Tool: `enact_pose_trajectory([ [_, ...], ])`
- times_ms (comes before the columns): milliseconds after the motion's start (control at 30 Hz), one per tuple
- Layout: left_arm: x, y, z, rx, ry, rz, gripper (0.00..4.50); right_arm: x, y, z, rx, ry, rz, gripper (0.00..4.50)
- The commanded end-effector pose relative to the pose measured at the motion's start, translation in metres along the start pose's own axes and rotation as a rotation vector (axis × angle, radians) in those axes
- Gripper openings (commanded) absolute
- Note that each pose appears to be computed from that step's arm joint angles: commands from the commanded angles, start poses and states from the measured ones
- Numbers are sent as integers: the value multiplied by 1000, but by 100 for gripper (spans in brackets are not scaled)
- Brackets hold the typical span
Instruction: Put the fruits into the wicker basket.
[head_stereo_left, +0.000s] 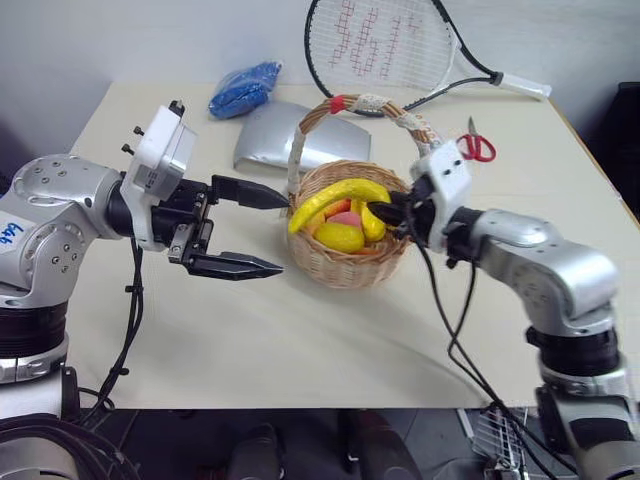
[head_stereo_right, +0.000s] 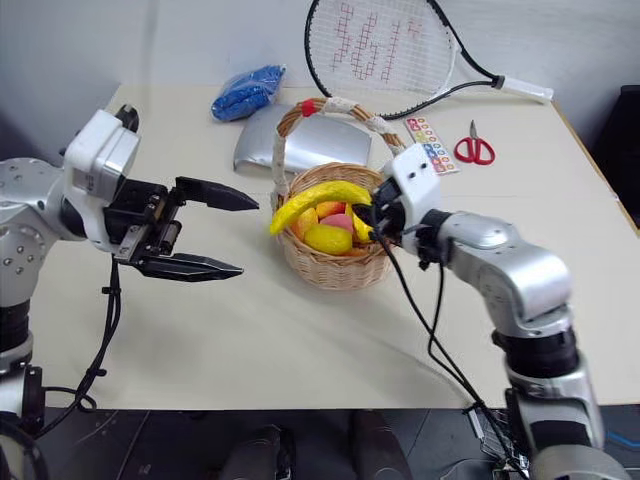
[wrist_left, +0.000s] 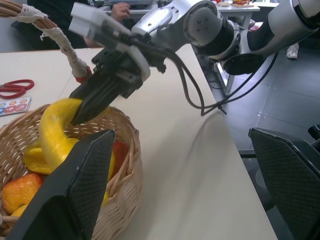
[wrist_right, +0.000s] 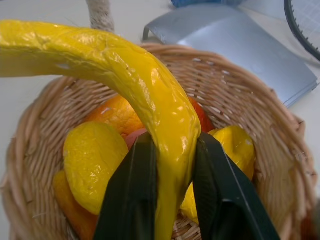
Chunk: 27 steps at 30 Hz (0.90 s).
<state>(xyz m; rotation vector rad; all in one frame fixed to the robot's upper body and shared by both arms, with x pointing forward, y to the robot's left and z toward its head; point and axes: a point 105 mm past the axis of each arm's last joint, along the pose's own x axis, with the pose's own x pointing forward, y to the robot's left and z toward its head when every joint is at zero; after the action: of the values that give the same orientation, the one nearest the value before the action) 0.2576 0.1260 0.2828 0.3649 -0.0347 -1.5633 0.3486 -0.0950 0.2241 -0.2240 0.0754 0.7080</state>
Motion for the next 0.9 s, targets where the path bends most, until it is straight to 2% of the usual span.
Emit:
enact_pose_trajectory([
  [33,0,-2,7,47,-16,8,450,-5,-6,15,-90,-45,-70,225],
  [233,3,2,-1,32,-25,0,450,-36,-3,8,-54,-33,-63,428],
  [300,3,4,-1,30,-33,-3,450,-54,7,9,-32,-38,3,428],
  [400,4,9,0,29,-45,-18,450,-105,14,6,12,-31,68,428],
  [533,7,15,1,38,-53,-38,450,-160,-10,-5,56,48,-63,428],
  [567,8,15,2,41,-58,-48,450,-177,-21,-14,95,83,-119,440],
  [700,11,16,3,49,-74,-68,450,-239,-61,-54,211,199,-342,440],
  [800,14,18,1,51,-75,-69,450,-260,-84,-71,208,221,-453,440],
  [900,16,18,2,54,-82,-70,450,-257,-99,-83,182,225,-484,440],
])
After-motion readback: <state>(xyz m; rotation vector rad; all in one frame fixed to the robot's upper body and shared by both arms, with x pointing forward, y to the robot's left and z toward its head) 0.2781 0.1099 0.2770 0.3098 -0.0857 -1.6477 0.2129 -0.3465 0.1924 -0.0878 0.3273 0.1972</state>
